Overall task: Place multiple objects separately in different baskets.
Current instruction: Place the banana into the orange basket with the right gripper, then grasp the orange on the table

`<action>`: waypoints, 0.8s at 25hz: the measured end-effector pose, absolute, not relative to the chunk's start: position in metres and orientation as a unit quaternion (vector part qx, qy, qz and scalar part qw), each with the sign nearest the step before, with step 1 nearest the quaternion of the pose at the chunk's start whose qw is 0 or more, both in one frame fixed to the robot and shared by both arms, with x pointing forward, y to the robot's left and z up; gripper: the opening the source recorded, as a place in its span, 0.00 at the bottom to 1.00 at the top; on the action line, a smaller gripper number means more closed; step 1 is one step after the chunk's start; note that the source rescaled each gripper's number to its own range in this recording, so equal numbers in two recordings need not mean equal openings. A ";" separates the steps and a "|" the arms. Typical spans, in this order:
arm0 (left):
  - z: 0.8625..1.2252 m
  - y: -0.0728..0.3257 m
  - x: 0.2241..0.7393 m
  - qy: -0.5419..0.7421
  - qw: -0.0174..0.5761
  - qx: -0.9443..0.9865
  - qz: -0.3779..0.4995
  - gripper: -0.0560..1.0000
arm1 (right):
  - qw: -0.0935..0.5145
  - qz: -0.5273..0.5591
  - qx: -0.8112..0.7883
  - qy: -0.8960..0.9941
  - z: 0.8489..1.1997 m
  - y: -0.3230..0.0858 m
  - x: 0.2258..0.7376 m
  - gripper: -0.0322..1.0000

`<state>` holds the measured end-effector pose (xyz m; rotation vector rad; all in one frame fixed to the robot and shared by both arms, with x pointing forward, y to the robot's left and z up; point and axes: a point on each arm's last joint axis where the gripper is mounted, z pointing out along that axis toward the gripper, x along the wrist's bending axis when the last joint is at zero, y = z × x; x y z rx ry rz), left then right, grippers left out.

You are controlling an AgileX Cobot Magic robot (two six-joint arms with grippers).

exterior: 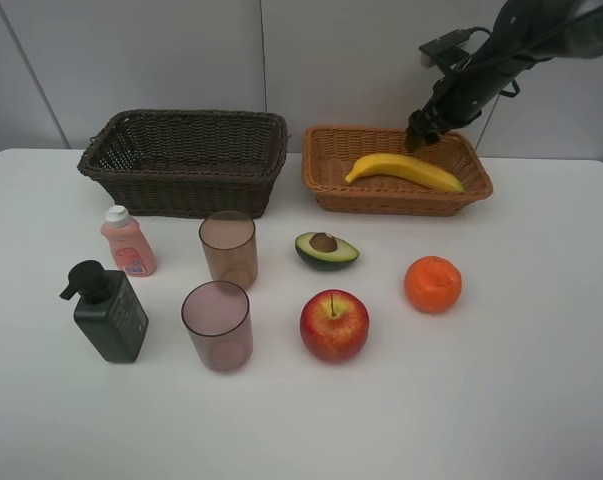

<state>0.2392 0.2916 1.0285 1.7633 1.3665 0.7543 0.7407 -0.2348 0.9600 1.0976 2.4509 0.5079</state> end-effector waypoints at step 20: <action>1.028 0.292 0.239 0.536 0.383 0.692 0.296 0.98 | 0.199 0.187 0.397 0.876 0.960 -0.234 0.740 1.00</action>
